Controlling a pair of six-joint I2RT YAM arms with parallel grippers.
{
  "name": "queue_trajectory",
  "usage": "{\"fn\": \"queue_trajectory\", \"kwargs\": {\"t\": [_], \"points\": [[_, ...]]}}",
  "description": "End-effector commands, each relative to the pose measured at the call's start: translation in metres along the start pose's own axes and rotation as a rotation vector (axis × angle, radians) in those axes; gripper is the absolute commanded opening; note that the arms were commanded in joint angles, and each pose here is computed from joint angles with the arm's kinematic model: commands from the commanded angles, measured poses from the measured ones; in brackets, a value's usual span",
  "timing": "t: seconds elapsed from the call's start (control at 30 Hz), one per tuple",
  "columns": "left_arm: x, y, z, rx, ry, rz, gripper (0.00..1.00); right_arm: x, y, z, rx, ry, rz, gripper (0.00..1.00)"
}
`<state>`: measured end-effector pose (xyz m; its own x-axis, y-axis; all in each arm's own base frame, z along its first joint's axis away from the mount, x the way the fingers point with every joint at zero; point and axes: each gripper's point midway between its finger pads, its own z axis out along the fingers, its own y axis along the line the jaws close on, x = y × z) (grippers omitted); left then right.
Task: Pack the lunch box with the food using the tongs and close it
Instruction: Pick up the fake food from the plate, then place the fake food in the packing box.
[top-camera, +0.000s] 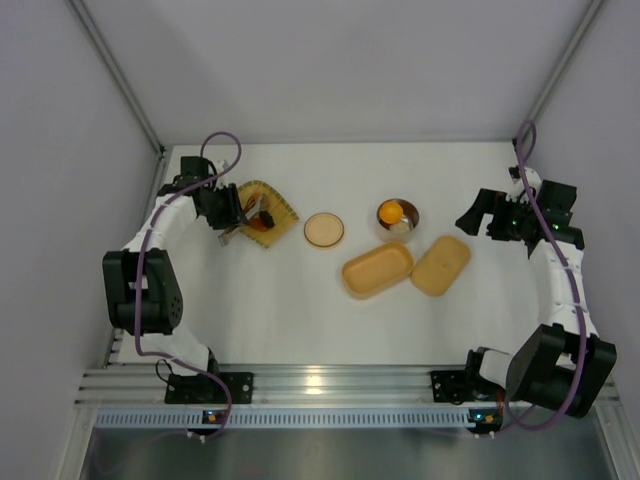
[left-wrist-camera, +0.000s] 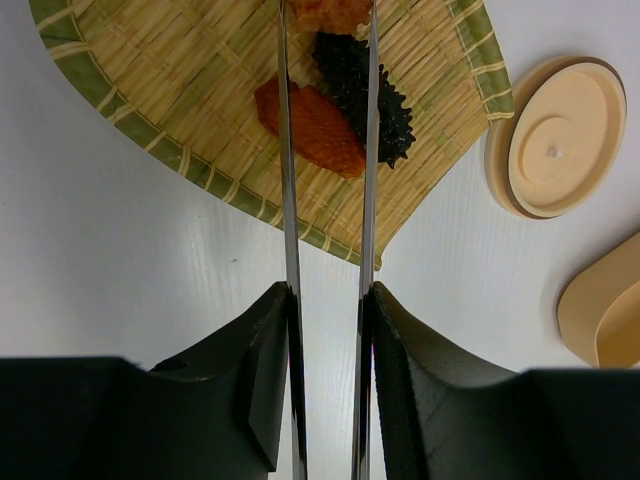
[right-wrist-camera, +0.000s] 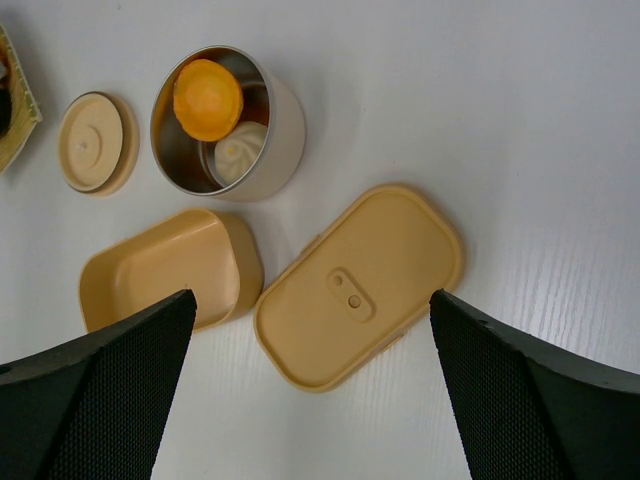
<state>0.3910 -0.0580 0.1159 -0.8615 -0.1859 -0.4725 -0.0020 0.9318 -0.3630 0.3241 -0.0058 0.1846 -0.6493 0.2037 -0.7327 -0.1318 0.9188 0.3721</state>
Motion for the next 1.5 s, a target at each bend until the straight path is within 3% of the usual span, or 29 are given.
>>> {"fn": "queue_trajectory", "kwargs": {"t": [0.0, 0.13, 0.6, 0.8, 1.23, 1.47], "points": [[-0.028, -0.013, -0.020, 0.024, -0.106, 0.042, 0.26, -0.019, -0.001, -0.006, 0.004, -0.061, -0.038, 0.99], [-0.032, -0.013, -0.035, 0.001, -0.138, 0.084, 0.17, -0.019, 0.000, -0.007, 0.003, -0.061, -0.038, 0.99], [-0.038, -0.031, -0.084, 0.032, -0.236, 0.247, 0.03, -0.021, 0.003, -0.009, -0.006, -0.069, -0.037, 0.99], [-0.002, -0.077, -0.094, 0.225, -0.157, 0.517, 0.01, -0.021, 0.004, -0.008, -0.016, -0.066, -0.033, 0.99], [0.114, -0.173, -0.103, 0.520, 0.069, 0.920, 0.00, -0.022, 0.005, -0.009, -0.016, -0.069, -0.030, 0.99], [0.157, -0.193, -0.089, 0.561, 0.203, 1.027, 0.00, -0.022, 0.005, -0.009, -0.013, -0.069, -0.031, 0.99]]}}
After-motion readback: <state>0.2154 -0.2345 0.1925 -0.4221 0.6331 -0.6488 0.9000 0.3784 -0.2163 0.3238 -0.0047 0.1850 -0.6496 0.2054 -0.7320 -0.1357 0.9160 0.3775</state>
